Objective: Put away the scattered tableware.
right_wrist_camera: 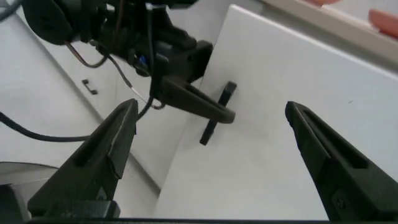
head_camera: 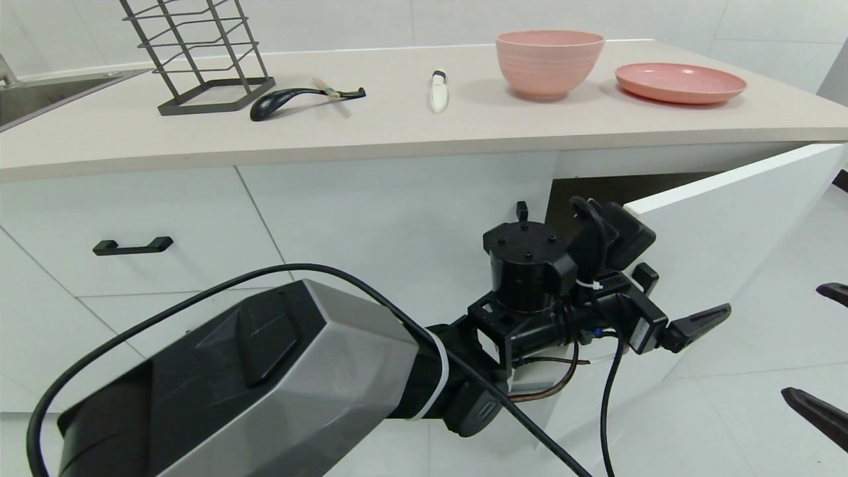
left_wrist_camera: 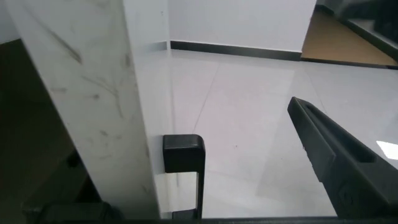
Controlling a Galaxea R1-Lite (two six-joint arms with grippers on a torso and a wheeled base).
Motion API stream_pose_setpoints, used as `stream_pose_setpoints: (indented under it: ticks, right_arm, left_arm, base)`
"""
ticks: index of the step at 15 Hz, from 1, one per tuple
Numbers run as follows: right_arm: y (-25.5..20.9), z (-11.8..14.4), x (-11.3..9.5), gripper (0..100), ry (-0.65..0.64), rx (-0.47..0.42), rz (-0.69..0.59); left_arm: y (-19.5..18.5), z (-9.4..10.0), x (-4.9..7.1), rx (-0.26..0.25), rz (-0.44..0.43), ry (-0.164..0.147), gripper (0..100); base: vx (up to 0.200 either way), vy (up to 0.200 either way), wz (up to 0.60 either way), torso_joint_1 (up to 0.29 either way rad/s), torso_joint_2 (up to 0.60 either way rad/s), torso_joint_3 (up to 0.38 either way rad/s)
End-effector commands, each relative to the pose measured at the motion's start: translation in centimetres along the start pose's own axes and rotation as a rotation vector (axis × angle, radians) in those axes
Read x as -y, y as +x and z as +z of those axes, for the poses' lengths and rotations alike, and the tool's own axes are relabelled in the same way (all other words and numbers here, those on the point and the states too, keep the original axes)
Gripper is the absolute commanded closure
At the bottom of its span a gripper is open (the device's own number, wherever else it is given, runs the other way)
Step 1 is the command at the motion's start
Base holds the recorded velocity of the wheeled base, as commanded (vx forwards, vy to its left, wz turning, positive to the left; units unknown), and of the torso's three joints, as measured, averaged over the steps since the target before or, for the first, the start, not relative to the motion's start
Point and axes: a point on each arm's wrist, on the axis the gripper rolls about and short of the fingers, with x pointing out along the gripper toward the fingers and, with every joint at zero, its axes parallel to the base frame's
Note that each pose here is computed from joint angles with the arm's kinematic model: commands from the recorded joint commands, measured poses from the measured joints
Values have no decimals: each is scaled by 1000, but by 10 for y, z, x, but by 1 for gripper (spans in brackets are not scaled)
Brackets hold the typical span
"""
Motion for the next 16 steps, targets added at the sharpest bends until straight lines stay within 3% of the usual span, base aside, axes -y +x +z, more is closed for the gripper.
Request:
stream_pose_setpoints:
  ticks: [1,6,9,14,16]
  right_arm:
    - [-11,15,-9,0,-66,25,-71]
    - [-25,27,-12,0,-142,5,-225]
    - [-29,36,-19,0,-191,31,-243]
    - [-33,38,-19,0,-213,10,-297]
    - [-34,40,-21,0,-229,16,-308]
  left_arm:
    - [2,-2,5,-1,-10,-1,0]
    - [5,-7,13,18,-24,2,0]
    - [5,-9,17,15,-15,-1,0]
    - [6,-14,36,29,-27,-8,0]
    - [9,-13,46,31,-46,-27,0]
  base:
    - [0,0,0,0,0,0]
    - [0,0,0,0,0,0]
    - [0,0,0,0,0,0]
    - [0,0,0,0,0,0]
    - [0,0,0,0,0,0]
